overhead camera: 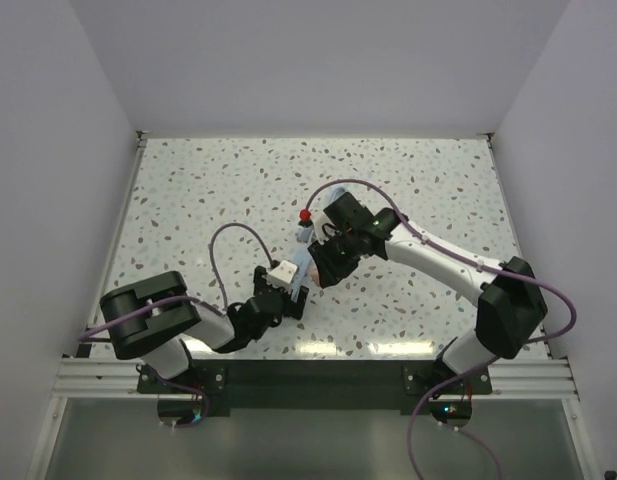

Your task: Insert the plug

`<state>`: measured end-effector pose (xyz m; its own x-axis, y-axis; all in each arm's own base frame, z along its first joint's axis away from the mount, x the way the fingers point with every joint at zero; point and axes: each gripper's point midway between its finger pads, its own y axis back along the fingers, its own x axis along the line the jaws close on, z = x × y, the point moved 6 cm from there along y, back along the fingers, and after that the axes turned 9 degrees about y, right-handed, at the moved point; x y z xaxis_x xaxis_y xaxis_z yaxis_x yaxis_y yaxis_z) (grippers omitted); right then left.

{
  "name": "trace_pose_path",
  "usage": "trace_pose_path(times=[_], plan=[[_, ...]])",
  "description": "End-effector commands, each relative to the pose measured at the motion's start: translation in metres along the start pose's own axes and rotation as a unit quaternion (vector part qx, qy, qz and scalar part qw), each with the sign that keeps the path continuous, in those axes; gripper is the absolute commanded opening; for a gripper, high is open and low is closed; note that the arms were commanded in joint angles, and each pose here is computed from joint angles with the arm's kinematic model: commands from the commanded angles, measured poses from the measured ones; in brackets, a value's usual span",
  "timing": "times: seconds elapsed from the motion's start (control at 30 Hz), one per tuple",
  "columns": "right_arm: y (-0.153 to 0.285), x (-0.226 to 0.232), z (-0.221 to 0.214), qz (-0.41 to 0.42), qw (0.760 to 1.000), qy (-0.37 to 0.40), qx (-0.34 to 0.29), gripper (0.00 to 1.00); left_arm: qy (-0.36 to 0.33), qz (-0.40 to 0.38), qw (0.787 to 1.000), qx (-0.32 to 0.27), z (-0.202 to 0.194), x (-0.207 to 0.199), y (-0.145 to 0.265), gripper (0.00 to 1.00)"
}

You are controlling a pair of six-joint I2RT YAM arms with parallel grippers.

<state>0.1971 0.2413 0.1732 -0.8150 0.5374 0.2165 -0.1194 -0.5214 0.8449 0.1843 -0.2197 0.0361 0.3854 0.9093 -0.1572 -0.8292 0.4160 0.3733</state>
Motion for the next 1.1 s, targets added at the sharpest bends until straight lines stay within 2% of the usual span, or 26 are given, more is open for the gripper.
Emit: trace_pose_path(times=[0.0, 0.27, 0.37, 0.4, 0.43, 0.57, 0.8, 1.07], plan=[[0.000, 0.003, 0.017, 0.002, 1.000, 0.029, 0.006, 0.00, 0.002, 0.038, 0.996, 0.080, -0.036, 0.017, 0.019, 1.00], [-0.020, -0.005, 0.044, 0.008, 0.997, 0.065, 0.051, 0.00, 0.073, 0.015, 0.997, 0.031, -0.020, 0.024, 0.044, 1.00], [-0.021, -0.003, 0.056, 0.027, 0.995, 0.082, 0.053, 0.00, 0.125, 0.009, 0.992, 0.003, -0.013, 0.029, 0.057, 1.00], [-0.027, -0.006, 0.053, 0.030, 0.993, 0.085, 0.072, 0.00, 0.141, 0.016, 0.990, 0.006, -0.015, 0.033, 0.061, 1.00], [-0.029, -0.007, 0.054, 0.030, 0.993, 0.087, 0.077, 0.00, 0.162, 0.016, 0.986, -0.015, -0.009, 0.036, 0.066, 1.00], [-0.034, -0.009, 0.056, 0.034, 0.990, 0.101, 0.095, 0.00, 0.219, 0.015, 0.975, -0.031, -0.004, 0.039, 0.076, 1.00], [-0.038, -0.004, 0.046, 0.039, 0.983, 0.120, 0.134, 0.00, 0.253, 0.050, 0.966, -0.029, -0.003, 0.045, 0.079, 1.00], [-0.046, 0.011, 0.048, 0.056, 0.975, 0.170, 0.130, 0.00, 0.277, 0.110, 0.954, -0.037, 0.003, 0.054, 0.081, 1.00]])
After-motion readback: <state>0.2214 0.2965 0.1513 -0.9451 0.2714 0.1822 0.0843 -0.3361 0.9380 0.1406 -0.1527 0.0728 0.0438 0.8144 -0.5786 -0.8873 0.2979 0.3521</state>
